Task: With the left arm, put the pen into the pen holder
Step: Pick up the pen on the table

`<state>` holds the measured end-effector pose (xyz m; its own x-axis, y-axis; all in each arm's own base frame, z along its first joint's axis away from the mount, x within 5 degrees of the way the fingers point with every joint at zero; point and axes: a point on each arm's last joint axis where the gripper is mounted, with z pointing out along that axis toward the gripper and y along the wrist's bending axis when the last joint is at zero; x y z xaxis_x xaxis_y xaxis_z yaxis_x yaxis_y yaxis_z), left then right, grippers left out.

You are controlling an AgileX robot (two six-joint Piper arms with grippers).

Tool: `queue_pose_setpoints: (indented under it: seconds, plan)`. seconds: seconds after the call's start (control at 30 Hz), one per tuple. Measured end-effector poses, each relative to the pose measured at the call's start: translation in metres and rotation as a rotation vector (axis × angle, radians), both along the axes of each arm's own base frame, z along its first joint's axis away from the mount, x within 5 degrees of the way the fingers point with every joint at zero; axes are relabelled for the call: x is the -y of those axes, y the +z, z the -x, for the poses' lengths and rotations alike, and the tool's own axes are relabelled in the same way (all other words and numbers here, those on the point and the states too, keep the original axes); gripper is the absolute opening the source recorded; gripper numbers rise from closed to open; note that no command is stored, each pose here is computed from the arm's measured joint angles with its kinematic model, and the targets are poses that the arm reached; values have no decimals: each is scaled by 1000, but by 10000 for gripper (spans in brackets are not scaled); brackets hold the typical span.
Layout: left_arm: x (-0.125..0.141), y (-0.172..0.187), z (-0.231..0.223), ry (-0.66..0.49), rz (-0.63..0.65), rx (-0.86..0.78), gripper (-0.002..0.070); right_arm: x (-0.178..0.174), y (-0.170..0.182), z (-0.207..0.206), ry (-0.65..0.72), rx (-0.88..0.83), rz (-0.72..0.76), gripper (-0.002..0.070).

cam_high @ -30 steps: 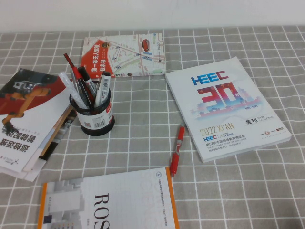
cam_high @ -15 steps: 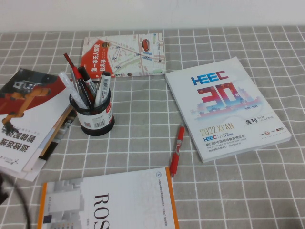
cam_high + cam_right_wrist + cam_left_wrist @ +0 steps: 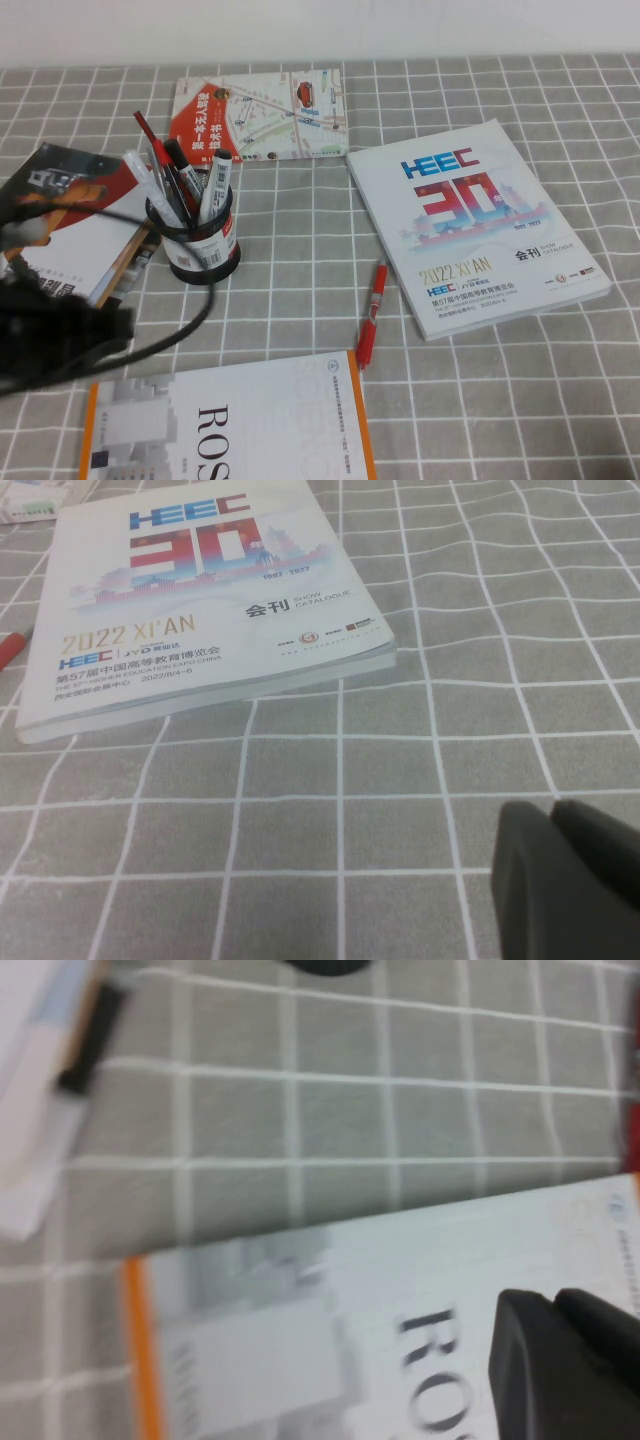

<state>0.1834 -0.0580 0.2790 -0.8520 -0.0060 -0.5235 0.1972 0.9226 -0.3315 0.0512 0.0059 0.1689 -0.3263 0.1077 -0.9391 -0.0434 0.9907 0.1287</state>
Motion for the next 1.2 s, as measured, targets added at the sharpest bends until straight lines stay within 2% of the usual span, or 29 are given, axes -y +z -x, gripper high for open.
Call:
queue_pose_setpoints:
  seconds: [0.13,0.33,0.53,0.7,0.87,1.03,1.13,1.2]
  plan:
    - [25,3,-20,-103,-6,-14,0,0,0,0,0,0,0,-15]
    - [80,5,-49,-269,-35,-46,0,0,0,0,0,0,0,-15]
    - [141,-2,-76,-439,-164,-123,0,0,0,0,0,0,0,-15]
    - [177,-13,-92,-539,-269,-192,0,0,0,0,0,0,0,-15]
    - [200,-24,-108,-565,-307,-230,0,0,0,0,0,0,0,-15]
    - [210,-30,-120,-568,-320,-242,6,0,0,0,0,0,0,-15]
    - [215,-30,-126,-583,-323,-231,67,0,0,0,0,0,0,-15]
    - [218,-32,-130,-588,-322,-225,145,0,0,0,0,0,0,-15]
